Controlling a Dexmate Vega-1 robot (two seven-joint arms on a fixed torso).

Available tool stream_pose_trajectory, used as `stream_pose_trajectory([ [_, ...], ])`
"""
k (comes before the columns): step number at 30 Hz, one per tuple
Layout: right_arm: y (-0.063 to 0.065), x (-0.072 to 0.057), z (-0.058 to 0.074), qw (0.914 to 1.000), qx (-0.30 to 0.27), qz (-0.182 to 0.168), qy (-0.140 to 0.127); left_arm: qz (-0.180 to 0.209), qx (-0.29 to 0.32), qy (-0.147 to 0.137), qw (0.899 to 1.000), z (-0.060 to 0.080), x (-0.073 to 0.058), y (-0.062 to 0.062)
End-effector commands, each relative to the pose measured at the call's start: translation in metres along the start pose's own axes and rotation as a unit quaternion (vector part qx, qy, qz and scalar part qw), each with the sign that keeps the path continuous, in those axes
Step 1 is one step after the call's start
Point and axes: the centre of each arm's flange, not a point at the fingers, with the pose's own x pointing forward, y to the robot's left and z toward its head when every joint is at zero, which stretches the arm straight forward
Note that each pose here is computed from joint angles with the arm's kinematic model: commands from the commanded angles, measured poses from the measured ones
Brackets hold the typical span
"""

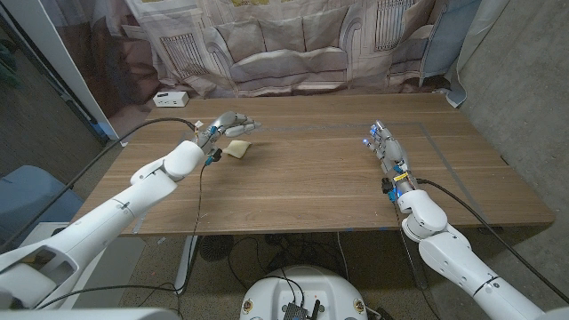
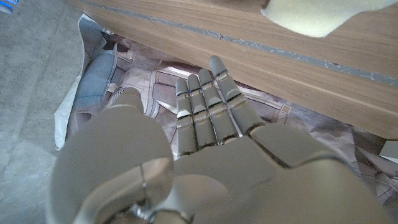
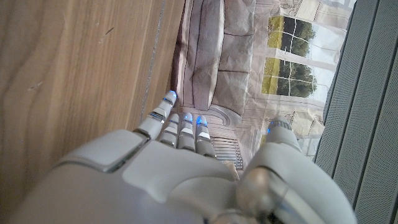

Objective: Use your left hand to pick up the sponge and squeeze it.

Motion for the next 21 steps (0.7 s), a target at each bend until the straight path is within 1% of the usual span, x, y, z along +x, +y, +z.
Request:
stream_pose_trajectory([
  [1, -0.018, 0.003, 0.005, 0.9999, -0.006, 0.015, -0.003, 0.050, -0.032, 0.018, 0.998, 0.012, -0.008, -0.014],
  [2, -0.019, 0.003, 0.004, 0.9999, -0.003, 0.011, -0.005, 0.054, -0.029, 0.020, 0.998, 0.013, -0.009, -0.015],
  [3, -0.021, 0.004, 0.004, 0.9998, -0.001, 0.017, -0.005, 0.055, -0.029, 0.023, 0.998, 0.014, -0.008, -0.017],
  [9, -0.032, 0.006, 0.004, 0.9996, -0.001, 0.026, -0.009, 0.045, -0.031, 0.023, 0.998, 0.027, -0.002, -0.024],
  [15, -0.045, 0.004, 0.003, 0.9991, -0.004, 0.042, -0.004, 0.045, -0.041, 0.021, 0.998, 0.039, 0.001, -0.033],
  [17, -0.049, 0.004, 0.002, 0.9989, -0.004, 0.047, -0.003, 0.050, -0.049, 0.020, 0.997, 0.041, 0.001, -0.036],
  [21, -0.057, 0.006, 0.000, 0.9984, -0.006, 0.056, -0.002, 0.048, -0.075, 0.017, 0.996, 0.041, -0.001, -0.043],
])
